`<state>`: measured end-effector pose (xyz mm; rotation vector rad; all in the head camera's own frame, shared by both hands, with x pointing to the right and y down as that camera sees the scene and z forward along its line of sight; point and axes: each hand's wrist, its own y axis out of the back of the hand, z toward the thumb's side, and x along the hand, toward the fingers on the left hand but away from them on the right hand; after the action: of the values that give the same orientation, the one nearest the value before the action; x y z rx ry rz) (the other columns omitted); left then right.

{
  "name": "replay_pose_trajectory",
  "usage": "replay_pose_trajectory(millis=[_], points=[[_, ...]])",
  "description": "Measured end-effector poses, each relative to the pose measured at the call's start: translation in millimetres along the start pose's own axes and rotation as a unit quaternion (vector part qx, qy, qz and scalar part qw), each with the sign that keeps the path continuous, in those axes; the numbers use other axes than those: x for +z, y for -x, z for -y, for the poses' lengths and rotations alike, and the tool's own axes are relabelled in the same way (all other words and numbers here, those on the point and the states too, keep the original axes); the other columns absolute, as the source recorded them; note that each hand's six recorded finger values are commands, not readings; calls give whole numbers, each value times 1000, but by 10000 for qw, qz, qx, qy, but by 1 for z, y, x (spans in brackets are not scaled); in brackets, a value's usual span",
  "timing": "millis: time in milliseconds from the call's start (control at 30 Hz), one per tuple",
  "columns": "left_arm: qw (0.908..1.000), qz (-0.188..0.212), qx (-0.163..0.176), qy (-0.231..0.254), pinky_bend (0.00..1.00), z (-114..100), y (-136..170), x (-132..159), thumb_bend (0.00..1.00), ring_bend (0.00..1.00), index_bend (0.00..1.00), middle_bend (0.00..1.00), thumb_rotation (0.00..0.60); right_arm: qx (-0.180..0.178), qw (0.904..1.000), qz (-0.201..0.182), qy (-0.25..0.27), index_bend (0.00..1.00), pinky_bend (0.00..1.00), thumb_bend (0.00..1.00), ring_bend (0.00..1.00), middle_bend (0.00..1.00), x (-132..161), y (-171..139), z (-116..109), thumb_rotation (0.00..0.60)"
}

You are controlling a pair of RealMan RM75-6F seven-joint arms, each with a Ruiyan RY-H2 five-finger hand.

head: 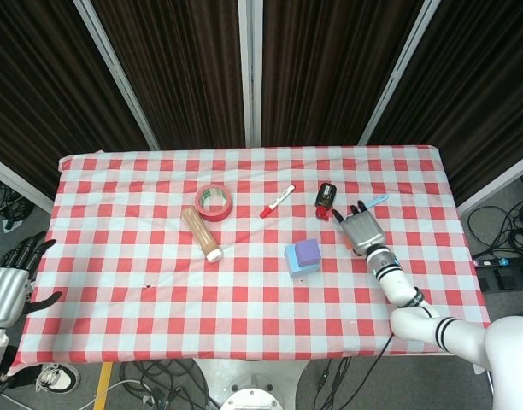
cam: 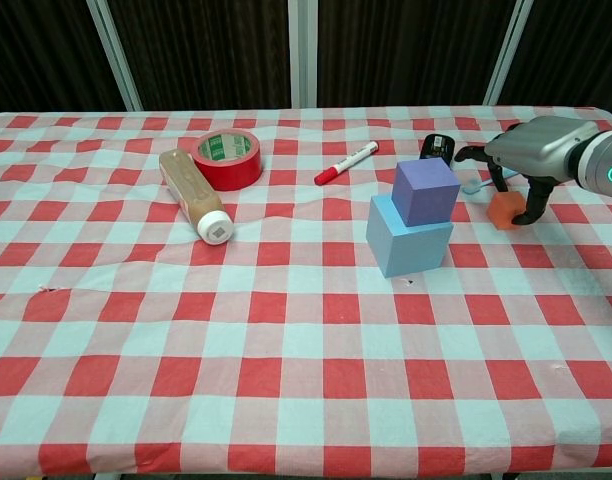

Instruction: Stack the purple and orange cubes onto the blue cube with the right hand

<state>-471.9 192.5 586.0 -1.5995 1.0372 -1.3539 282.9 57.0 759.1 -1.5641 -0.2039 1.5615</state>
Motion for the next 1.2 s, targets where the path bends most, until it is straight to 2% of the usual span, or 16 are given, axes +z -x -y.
replay_pose_trajectory(millis=[333,633,833,1200], points=[[10000,7,-9,24,241,1,0,1,173,132,203,184,600,-69,10000,-27,-20,0,88,152,157,499,2,0,0,600],[10000,-24,5,56,241,0,0,-1,172,132,203,184,600,-167,9999,-39,-23,0,89,153,163,503,0,-4,-8,600],[10000,6,24,64,241,-1,-2,2,173,132,203,184,600,-480,9988,-113,-26,0,89,150,163,498,1,-18,-37,600],[10000,59,9,58,241,-1,-4,6,172,132,203,184,600,-1249,9910,-384,-297,0,89,144,163,497,26,-68,-131,600]])
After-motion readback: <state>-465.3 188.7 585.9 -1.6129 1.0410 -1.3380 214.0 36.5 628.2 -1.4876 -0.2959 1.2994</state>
